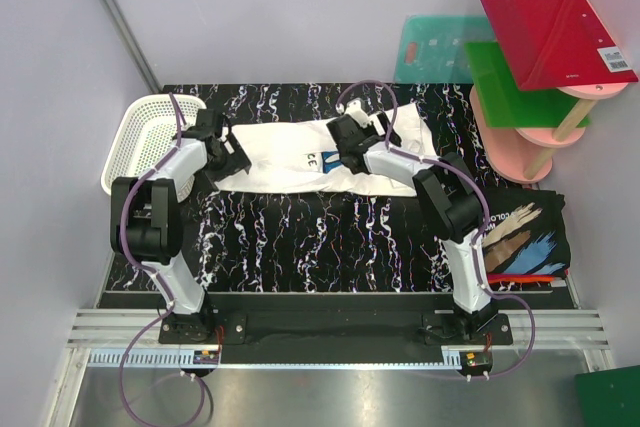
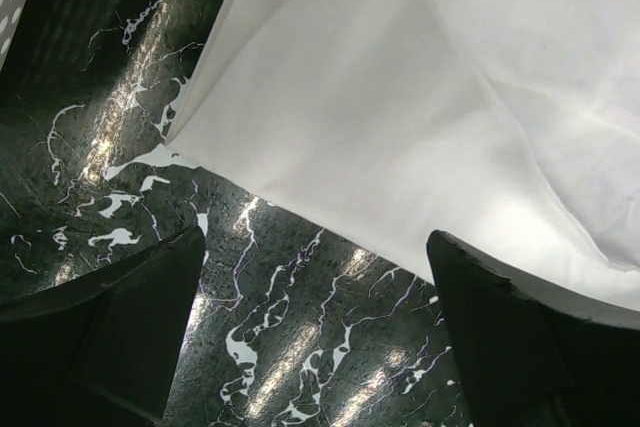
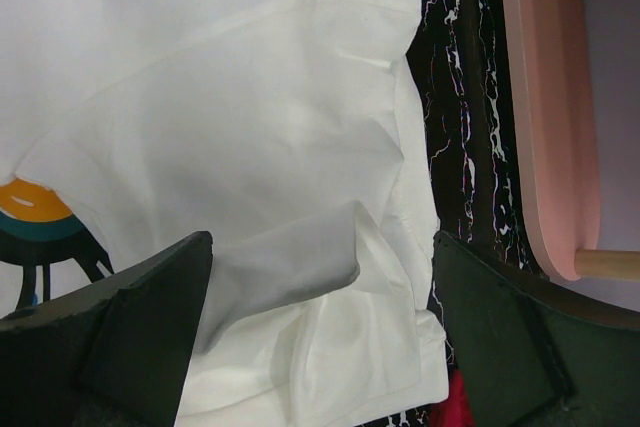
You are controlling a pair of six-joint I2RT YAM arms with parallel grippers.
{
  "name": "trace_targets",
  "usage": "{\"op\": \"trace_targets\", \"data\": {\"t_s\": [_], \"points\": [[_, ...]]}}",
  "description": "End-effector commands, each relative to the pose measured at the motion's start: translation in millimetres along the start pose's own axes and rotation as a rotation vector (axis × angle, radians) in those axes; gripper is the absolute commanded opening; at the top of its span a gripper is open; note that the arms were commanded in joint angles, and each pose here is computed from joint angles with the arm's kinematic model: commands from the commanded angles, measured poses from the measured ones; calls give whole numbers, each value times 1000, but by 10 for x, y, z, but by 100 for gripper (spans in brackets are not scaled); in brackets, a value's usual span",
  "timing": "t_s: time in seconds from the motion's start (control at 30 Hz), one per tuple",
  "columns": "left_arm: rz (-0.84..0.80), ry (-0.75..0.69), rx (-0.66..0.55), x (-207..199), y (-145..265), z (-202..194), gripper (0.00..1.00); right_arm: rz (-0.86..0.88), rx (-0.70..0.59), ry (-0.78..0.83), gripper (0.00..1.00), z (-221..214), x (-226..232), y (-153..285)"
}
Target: Fold and stack the t-shirts
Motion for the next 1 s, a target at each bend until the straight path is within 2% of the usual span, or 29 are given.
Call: {"op": "trace_targets", "data": {"t_s": [0.0,0.07,0.13,0.17,0.23,0.47,0.8,0.97], "points": [[-21,-21,-22,-3,27,-3,99,-2,-70,-181,95,332,-257,105],[-16,-23,-19,6,17,-12,99,23,-70,-213,84,359,-251,86],[-12,-25,-18,15,11,-20,99,51,-60,-258,44,382,-212,73],[-12,-28,-18,16,11,-20,99,60,-49,-258,14,370,-189,59],[-10,-31,-19,21,13,-22,99,100,-30,-267,0,386,-150,68],[-4,-33,-12,27,-16,-32,99,144,-37,-296,0,461,-134,112],[20,-34,-7,49,-71,-38,99,73,-149,-326,0,803,-182,33],[36,-33,8,61,-115,-53,99,35,-192,-291,0,941,-138,-71]]}}
Point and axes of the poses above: each gripper's point midway between its finger pads, its own y axis back along the fingers, its own x axis along the line the jaws close on, z = x × y, the point moved 7 cm from there along y, back along the fingers, and after that the axes turned 4 degrees about -y, right-handed, at the moved point
